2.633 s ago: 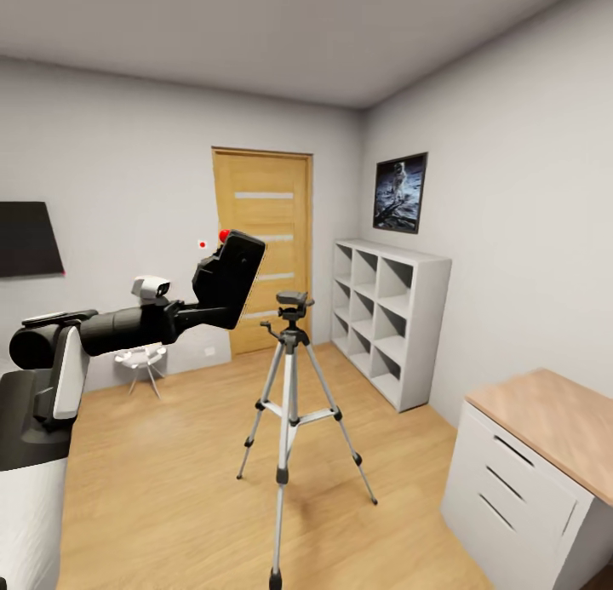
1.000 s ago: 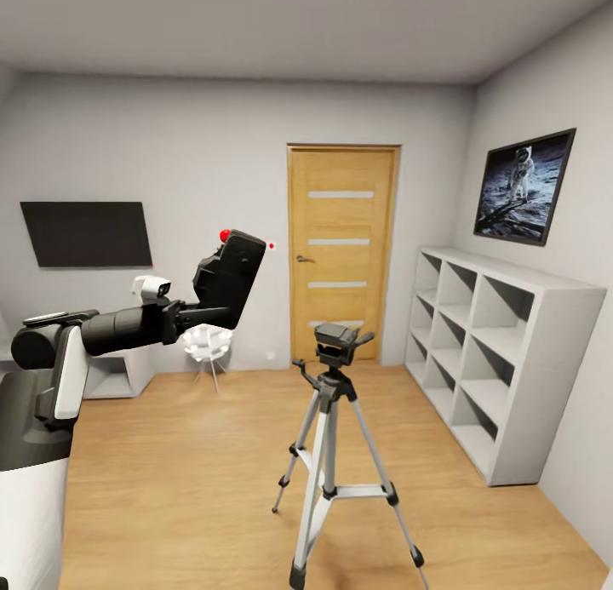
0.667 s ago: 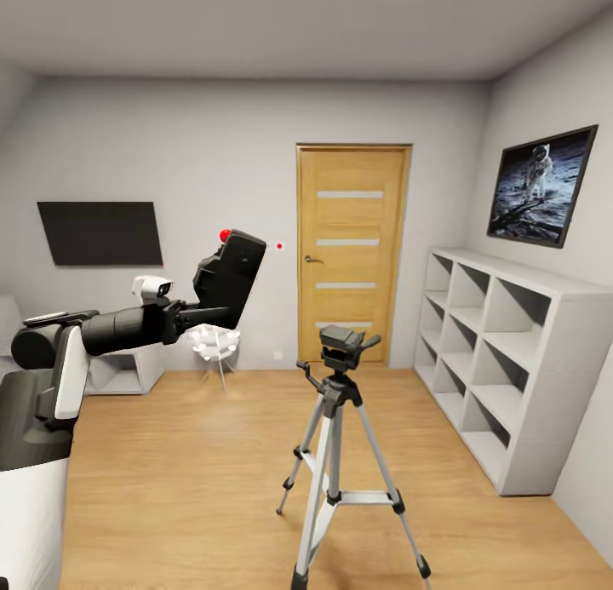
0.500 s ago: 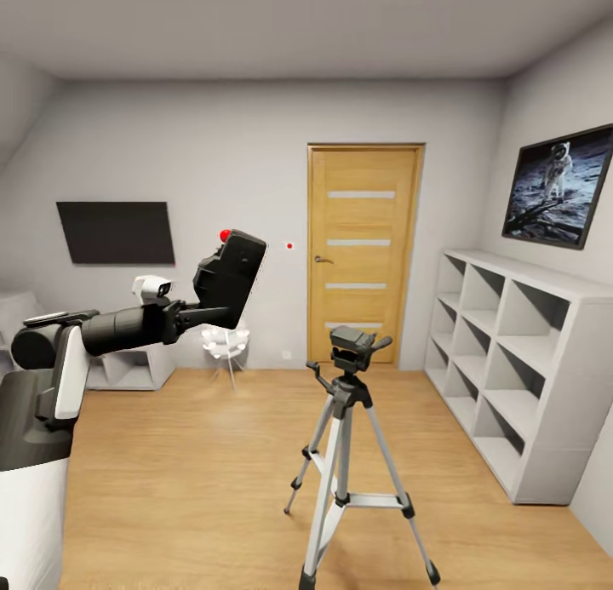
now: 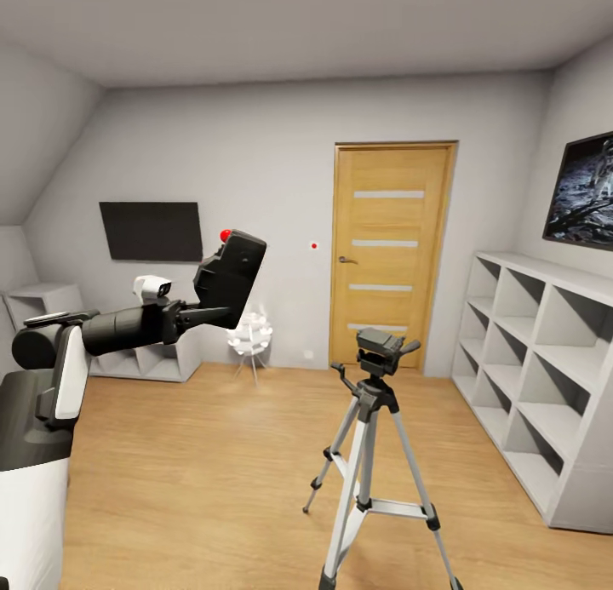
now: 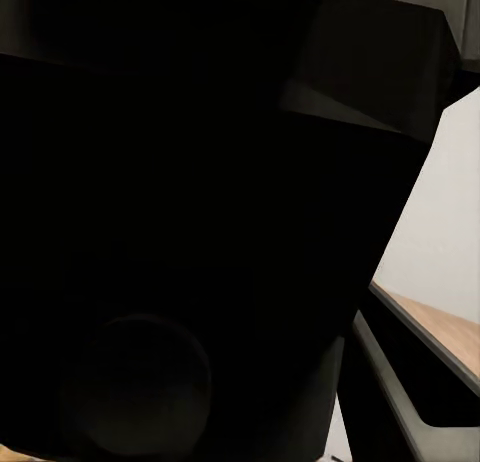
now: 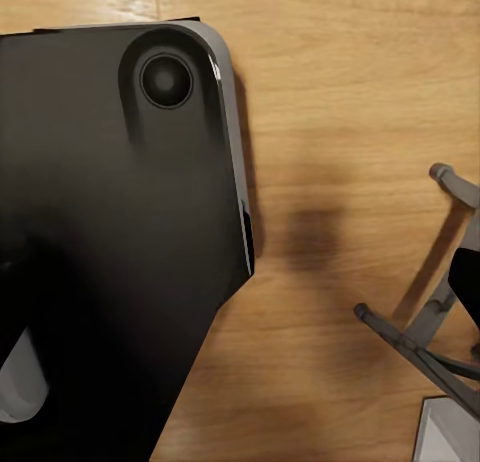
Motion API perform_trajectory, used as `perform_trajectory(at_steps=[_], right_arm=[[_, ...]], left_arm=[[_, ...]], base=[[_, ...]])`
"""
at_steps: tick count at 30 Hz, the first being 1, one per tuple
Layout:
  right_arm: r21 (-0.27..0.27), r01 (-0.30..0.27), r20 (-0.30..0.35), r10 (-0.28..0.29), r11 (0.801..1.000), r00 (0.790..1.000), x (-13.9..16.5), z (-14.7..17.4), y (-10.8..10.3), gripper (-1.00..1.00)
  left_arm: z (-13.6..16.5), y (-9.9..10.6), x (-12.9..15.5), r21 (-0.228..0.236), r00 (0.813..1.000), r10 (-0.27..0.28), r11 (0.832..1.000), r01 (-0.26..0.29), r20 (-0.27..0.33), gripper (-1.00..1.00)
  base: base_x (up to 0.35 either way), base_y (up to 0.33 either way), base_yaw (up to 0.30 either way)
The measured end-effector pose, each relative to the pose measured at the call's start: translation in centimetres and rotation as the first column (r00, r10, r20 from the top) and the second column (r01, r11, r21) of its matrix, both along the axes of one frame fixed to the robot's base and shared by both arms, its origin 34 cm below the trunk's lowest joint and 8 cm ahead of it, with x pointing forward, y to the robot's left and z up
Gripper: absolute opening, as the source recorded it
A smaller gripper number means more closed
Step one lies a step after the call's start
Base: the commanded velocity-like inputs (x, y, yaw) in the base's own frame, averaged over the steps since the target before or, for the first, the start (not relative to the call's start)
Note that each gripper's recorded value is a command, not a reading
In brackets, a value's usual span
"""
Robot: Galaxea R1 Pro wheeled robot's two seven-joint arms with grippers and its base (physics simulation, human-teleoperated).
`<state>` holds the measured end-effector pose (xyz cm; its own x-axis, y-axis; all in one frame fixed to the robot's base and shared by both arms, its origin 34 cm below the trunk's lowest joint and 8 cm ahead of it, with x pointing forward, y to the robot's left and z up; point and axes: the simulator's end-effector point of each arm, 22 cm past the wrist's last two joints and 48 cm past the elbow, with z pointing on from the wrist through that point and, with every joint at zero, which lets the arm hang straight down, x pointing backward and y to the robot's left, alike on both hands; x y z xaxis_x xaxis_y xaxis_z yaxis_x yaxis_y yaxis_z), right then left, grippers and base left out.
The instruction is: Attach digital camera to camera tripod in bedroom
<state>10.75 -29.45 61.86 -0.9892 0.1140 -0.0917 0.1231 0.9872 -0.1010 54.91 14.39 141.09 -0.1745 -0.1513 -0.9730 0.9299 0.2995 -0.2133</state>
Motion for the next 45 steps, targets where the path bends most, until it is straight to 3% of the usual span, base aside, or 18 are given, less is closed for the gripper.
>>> perform_trajectory(at_steps=[24,45], right_arm=[[0.0,0.0,0.0,0.0,1.0,1.0,-0.04,0.0,0.0,1.0],[0.0,0.0,0.001,0.0,1.0,1.0,0.03,0.0,0.0,1.0]], left_arm=[[0.0,0.0,0.0,0.0,1.0,0.0,1.0,0.0,0.0,-1.0],[0.0,0.0,0.0,0.0,1.0,0.0,1.0,0.0,0.0,-1.0]], base=[[0.0,0.0,0.112],[0.0,-0.035,0.012]])
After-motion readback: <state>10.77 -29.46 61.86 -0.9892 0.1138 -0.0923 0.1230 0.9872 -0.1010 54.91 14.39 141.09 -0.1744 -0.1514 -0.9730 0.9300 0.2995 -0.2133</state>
